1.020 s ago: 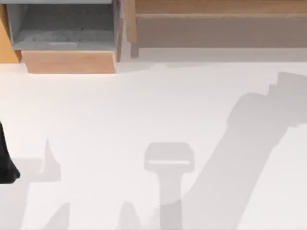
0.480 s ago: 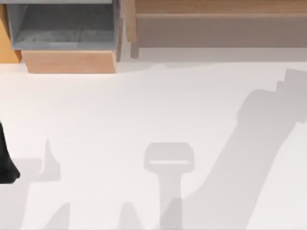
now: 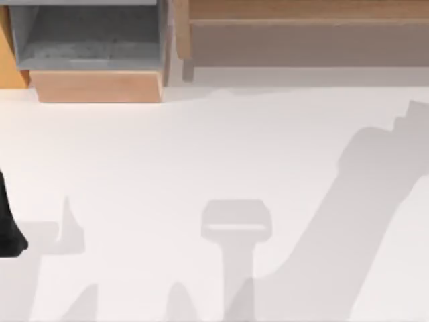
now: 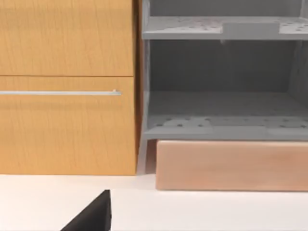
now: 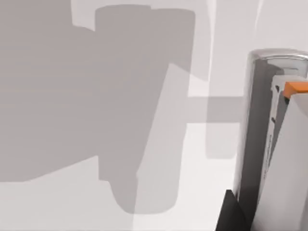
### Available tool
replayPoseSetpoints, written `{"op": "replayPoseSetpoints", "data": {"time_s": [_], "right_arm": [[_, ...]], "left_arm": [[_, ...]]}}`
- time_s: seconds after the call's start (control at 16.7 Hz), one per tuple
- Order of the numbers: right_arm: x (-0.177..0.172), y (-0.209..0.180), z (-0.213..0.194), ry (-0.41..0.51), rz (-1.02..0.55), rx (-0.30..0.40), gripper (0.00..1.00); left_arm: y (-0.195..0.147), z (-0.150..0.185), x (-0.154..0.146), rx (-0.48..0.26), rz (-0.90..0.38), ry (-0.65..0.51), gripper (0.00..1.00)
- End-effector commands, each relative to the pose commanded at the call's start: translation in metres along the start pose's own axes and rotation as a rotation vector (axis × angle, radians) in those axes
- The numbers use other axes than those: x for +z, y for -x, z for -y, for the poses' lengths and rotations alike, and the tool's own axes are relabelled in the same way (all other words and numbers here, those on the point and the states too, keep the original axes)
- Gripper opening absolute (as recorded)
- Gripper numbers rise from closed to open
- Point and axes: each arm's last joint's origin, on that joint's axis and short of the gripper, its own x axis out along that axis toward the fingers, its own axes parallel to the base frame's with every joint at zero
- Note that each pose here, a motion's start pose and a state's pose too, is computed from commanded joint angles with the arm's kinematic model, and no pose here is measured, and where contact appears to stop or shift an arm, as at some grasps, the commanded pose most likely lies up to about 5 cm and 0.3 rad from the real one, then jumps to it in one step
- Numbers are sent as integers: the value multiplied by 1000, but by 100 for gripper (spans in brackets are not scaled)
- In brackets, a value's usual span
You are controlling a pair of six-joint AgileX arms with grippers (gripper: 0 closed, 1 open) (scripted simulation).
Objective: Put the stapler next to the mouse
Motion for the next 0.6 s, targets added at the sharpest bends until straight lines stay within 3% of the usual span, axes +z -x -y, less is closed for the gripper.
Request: {"op": "replayPoseSetpoints", "data": {"time_s": [0.36, 0.6], "right_arm": [[-10, -8, 1, -4, -92, 5, 0], [-8, -11, 0, 0, -65, 0, 0]], "left_arm": [[0, 0, 0, 0, 0, 0, 100], [0, 0, 0, 0, 0, 0, 100]]}}
